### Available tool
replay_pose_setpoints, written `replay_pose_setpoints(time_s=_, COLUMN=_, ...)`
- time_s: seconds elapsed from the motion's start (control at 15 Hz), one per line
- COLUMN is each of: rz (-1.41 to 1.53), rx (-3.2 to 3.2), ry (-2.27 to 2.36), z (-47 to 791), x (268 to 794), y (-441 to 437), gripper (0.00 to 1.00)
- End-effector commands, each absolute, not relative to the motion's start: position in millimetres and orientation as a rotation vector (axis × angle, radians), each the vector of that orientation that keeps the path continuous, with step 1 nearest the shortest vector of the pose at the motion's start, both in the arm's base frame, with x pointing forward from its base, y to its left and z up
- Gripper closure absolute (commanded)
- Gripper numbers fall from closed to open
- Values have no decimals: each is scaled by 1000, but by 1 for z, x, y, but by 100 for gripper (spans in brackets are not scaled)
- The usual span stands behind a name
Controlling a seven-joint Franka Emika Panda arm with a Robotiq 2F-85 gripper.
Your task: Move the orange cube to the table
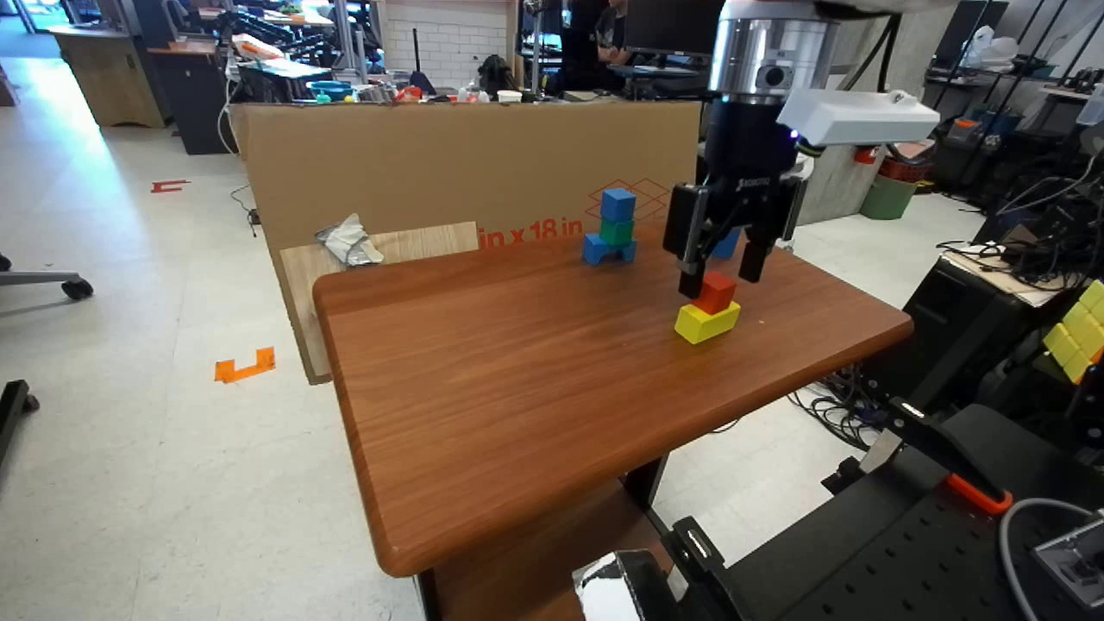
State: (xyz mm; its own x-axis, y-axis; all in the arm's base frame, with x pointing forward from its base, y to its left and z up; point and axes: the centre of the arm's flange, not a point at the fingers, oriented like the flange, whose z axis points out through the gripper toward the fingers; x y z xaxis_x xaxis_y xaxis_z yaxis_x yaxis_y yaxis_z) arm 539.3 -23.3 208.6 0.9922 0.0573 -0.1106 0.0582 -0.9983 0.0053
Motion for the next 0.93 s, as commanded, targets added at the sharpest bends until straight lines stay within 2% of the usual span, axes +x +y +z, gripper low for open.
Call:
replay_pose_setpoints(time_s=0.0, rz=-180, rx=3109, ry=128, z=202, x=547, y=-23, gripper=42)
replay_pose_setpoints(time_s=0.33, rz=-187, rx=3120, ry=149, z=204, x=543, y=-14, gripper=80)
replay_pose_setpoints(time_s=0.47, rz=-192, rx=3124, ry=165, z=205, x=540, y=-8, gripper=91)
replay_pose_setpoints(time_s=0.87, rz=-214, rx=3150, ry=224, z=217, x=529, y=32, gripper=91)
